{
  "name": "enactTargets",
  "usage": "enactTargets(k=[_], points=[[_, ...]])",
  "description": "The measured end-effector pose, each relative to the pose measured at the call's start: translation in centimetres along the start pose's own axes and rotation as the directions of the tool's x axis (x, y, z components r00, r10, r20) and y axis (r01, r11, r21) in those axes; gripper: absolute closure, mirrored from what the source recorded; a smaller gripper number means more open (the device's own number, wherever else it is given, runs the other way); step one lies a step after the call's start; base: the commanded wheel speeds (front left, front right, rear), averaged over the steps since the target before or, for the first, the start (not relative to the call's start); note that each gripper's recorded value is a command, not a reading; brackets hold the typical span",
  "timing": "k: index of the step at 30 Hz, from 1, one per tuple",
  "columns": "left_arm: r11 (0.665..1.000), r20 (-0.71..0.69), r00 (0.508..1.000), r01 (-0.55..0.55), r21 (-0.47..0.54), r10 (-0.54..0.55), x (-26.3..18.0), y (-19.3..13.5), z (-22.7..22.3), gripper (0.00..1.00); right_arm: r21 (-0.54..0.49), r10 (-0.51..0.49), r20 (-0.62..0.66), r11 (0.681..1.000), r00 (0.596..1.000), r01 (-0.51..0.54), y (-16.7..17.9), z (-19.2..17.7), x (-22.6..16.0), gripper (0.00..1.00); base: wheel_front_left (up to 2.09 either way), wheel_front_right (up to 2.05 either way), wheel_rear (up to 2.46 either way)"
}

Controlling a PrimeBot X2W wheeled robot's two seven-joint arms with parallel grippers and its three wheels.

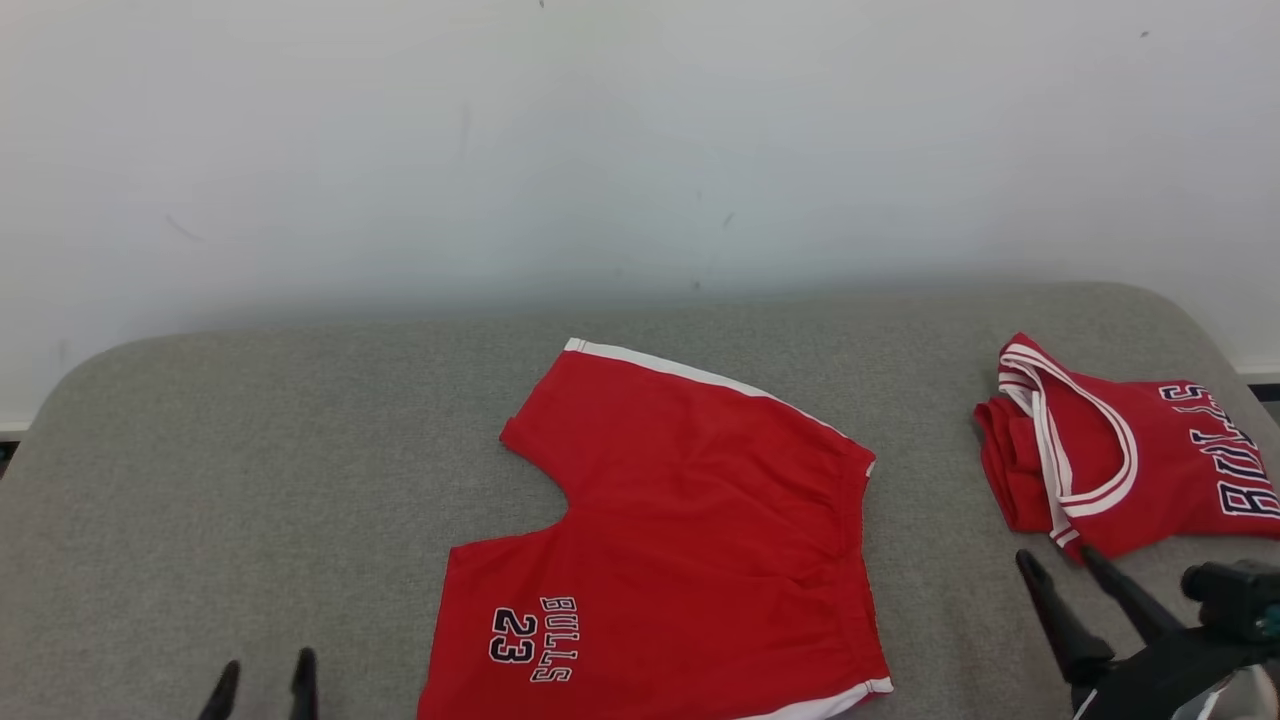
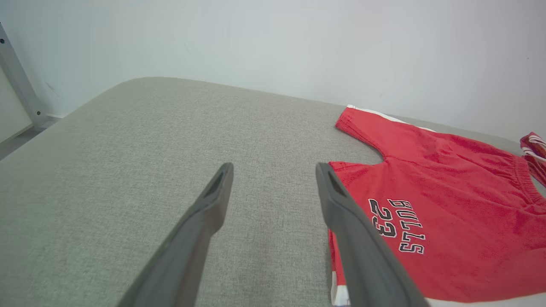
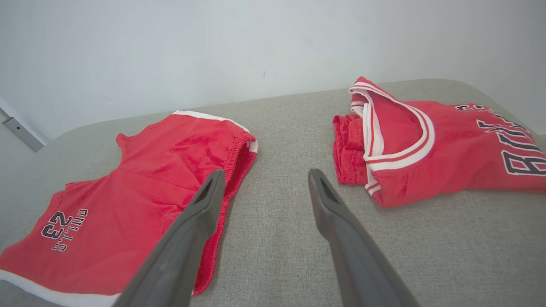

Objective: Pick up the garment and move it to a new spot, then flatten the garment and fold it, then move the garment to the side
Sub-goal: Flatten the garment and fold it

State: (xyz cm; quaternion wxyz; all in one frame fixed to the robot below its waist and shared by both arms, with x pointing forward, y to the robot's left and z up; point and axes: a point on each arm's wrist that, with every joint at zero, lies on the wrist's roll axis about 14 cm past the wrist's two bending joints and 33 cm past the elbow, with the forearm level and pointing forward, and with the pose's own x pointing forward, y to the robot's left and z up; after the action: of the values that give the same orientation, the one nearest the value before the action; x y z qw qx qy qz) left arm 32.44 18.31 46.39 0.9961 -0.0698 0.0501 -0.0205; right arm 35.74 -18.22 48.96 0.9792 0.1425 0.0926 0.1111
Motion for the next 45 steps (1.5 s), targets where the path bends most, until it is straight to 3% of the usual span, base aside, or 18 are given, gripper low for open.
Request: enactTargets(k=[7, 19, 27, 45], points=[[0.999, 0.023, 0.999, -0.040, 0.012, 0.040, 0.1, 0.7, 0.4, 0.00, -0.002, -0.094, 0.067, 0.996, 0.993, 0.094, -2.7, 1.5, -1.5, 0.00, 0.00, 0.00, 0.00], [0.995, 0.097, 0.993, -0.071, 0.071, 0.063, -0.3, 1.1, 2.2, 0.00, -0.025, -0.106, 0.111, 0.994, 0.988, 0.110, -2.7, 1.8, -2.0, 0.00, 0.00, 0.00, 0.00], [0.988, 0.066, 0.996, -0.069, 0.139, 0.060, -1.1, 1.0, 1.5, 0.00, -0.064, -0.116, 0.149, 0.990, 0.982, 0.127, -2.7, 2.2, -2.5, 0.00, 0.00, 0.00, 0.00], [0.987, 0.059, 0.996, -0.081, 0.141, 0.073, -1.1, 1.1, 2.5, 0.00, -0.030, -0.178, 0.219, 0.982, 0.959, 0.189, -3.5, 3.2, -3.8, 0.00, 0.00, 0.00, 0.00]])
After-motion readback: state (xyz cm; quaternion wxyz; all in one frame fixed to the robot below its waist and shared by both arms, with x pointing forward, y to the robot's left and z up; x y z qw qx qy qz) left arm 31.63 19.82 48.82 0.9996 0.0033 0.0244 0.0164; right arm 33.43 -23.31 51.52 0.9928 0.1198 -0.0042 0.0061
